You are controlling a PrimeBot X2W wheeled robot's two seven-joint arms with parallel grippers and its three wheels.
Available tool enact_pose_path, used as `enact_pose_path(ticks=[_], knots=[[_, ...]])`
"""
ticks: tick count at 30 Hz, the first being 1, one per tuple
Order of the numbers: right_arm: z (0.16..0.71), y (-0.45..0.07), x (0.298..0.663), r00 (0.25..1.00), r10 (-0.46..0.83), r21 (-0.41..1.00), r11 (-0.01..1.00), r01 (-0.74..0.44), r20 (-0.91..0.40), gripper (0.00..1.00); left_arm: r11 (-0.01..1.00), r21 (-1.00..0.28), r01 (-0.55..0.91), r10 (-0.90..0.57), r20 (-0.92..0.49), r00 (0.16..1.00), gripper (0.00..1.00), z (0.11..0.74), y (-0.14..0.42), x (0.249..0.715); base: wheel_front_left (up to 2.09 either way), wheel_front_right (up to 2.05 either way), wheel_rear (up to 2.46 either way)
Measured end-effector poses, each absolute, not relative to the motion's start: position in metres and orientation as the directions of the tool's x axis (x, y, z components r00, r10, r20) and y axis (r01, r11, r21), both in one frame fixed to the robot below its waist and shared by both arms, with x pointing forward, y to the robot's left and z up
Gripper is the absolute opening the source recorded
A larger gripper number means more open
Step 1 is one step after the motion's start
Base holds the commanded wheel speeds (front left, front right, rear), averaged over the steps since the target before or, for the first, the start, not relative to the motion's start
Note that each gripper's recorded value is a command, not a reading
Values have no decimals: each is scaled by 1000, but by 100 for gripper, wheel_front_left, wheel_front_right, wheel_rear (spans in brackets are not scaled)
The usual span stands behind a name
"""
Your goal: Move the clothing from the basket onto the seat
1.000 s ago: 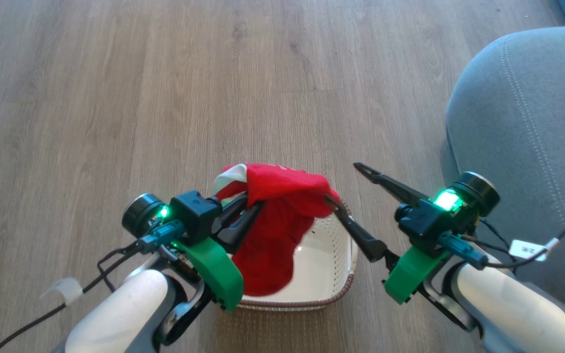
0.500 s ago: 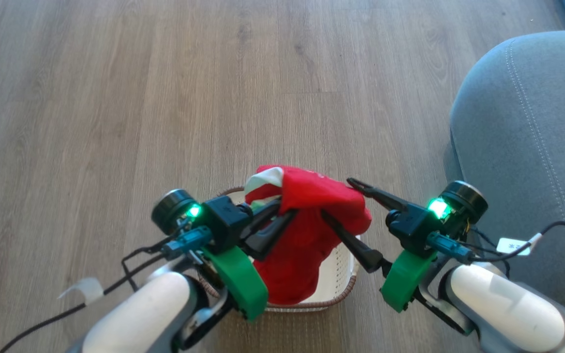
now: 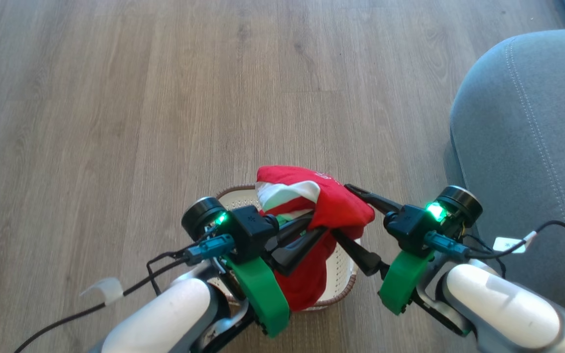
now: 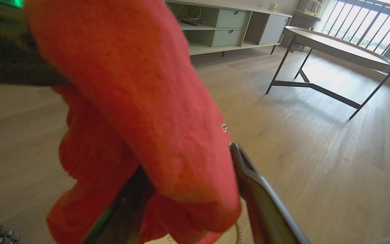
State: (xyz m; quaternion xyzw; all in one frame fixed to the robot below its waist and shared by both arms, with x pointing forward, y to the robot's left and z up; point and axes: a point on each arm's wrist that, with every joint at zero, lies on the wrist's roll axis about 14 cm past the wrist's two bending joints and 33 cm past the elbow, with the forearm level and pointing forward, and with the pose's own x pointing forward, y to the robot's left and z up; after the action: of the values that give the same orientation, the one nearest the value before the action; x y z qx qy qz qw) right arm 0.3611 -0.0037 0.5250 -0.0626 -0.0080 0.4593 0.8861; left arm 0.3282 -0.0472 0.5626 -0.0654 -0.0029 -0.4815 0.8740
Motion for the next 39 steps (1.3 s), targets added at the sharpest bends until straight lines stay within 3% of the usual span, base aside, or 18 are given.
enact_pose_path(ticks=[1, 2, 3, 4, 24, 31, 33, 36, 37, 38, 39], knots=[[525, -3, 361, 576, 816, -115, 569, -814, -43, 49, 525, -116, 843, -843, 66, 534, 0, 562, -48, 328, 0, 0, 0], [525, -2, 361, 574, 818, -113, 567, -816, -42, 31, 524, -121, 843, -844, 64, 533, 0, 560, -49, 327, 0, 0, 0], [524, -2, 359, 571, 820, -107, 564, -819, -42, 31, 523, -122, 843, -844, 64, 533, 0, 559, -49, 327, 0, 0, 0], [523, -1, 358, 568, 822, -102, 562, -821, -45, 0, 523, -122, 843, -844, 61, 533, 0, 558, -49, 328, 0, 0, 0], [523, -10, 363, 590, 806, -63, 587, -807, -45, 0, 520, -118, 846, -847, 52, 529, 0, 552, -51, 334, 0, 0, 0], [525, -12, 365, 598, 801, -64, 595, -801, -40, 0, 520, -118, 846, -847, 55, 528, 15, 552, -51, 334, 0, 0, 0], [526, -12, 366, 600, 799, -65, 597, -800, -39, 0, 519, -117, 847, -848, 51, 527, 22, 551, -52, 334, 0, 0, 0], [527, -13, 366, 603, 797, -67, 600, -797, -35, 0, 518, -115, 847, -849, 52, 526, 42, 550, -52, 333, 0, 0, 0], [528, -14, 367, 606, 795, -68, 603, -795, -32, 0, 525, -114, 844, -845, 49, 532, 56, 550, -51, 334, 0, 0, 0], [528, -15, 367, 607, 794, -68, 604, -794, -31, 0, 526, -113, 843, -844, 48, 533, 100, 550, -51, 334, 0, 0, 0], [529, -15, 367, 609, 792, -69, 606, -792, -29, 0, 528, -113, 842, -843, 52, 535, 100, 550, -51, 334, 0, 0, 0]])
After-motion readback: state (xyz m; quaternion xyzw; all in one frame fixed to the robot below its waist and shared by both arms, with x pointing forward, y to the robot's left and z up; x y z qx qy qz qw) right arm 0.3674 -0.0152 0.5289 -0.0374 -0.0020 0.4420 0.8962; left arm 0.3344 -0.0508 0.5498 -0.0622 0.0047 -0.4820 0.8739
